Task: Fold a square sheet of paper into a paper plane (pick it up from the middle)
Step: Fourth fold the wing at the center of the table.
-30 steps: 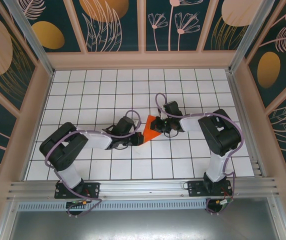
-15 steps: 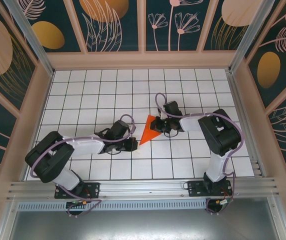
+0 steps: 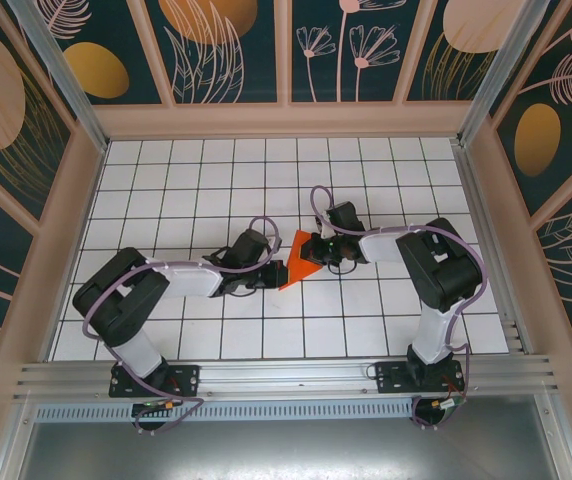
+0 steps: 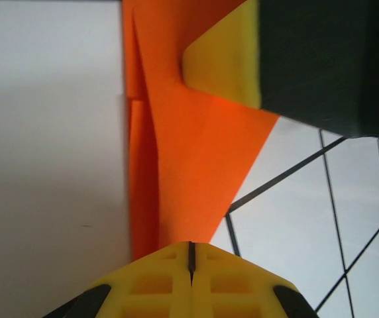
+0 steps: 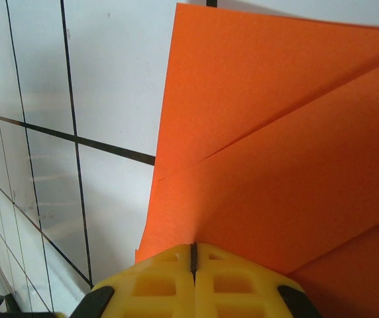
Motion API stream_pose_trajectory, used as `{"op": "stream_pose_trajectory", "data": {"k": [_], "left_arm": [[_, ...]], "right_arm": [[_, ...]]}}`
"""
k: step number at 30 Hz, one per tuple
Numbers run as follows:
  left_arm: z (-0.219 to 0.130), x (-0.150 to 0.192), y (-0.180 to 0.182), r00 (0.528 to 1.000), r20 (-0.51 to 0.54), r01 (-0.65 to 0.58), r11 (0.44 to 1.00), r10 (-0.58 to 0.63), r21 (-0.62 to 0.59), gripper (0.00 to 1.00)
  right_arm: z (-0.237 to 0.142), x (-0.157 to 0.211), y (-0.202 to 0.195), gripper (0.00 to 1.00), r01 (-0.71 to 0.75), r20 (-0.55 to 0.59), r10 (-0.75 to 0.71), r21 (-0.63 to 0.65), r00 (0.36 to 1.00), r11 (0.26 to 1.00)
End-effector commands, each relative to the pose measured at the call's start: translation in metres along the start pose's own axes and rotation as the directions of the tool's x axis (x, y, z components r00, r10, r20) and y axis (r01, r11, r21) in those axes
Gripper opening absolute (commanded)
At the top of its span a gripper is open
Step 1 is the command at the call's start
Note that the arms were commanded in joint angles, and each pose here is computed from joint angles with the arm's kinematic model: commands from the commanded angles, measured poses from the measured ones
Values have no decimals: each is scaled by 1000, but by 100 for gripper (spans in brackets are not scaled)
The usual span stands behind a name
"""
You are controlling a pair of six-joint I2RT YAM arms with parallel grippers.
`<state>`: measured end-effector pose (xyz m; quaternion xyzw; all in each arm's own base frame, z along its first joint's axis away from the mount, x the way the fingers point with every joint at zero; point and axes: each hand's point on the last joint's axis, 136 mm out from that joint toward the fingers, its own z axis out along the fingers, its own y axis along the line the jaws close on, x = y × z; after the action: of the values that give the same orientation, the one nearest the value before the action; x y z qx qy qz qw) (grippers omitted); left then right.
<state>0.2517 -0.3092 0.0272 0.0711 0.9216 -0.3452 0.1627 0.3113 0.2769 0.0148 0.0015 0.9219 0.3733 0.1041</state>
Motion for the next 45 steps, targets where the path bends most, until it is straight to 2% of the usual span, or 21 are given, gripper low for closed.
{"op": "stream_pose_trajectory", "data": {"k": [1, 6, 11, 16, 23, 34, 39, 45], "left_arm": [[10, 7, 5, 999, -36, 26, 1000, -27, -9, 0], [13, 24, 29, 996, -68, 46, 995, -53, -91, 0], [11, 35, 39, 994, -87, 51, 992, -62, -117, 0], [10, 33, 37, 995, -78, 48, 993, -56, -107, 0], [10, 33, 35, 995, -80, 50, 994, -58, -100, 0], [8, 35, 37, 994, -79, 61, 993, -69, -106, 0], [6, 41, 43, 993, -93, 63, 991, -75, -122, 0], [0, 64, 60, 986, -143, 64, 984, -88, -169, 0]], "right_arm": [[11, 31, -58, 0, -63, -73, 79, 209, 994, 976], [3, 16, -38, 0, -24, -42, 32, 169, 999, 985], [-14, -8, 8, 0, 61, 13, -62, 64, 998, 996], [-15, 3, 37, 0, 122, 4, -122, -15, 993, 992], [3, 33, 33, 0, 121, -68, -121, 0, 990, 993], [17, 54, 8, 0, 125, -132, -119, 36, 984, 992], [20, 45, -6, 0, 115, -126, -105, 78, 986, 990], [7, 8, -23, 0, 60, -48, -56, 89, 997, 994]]}}
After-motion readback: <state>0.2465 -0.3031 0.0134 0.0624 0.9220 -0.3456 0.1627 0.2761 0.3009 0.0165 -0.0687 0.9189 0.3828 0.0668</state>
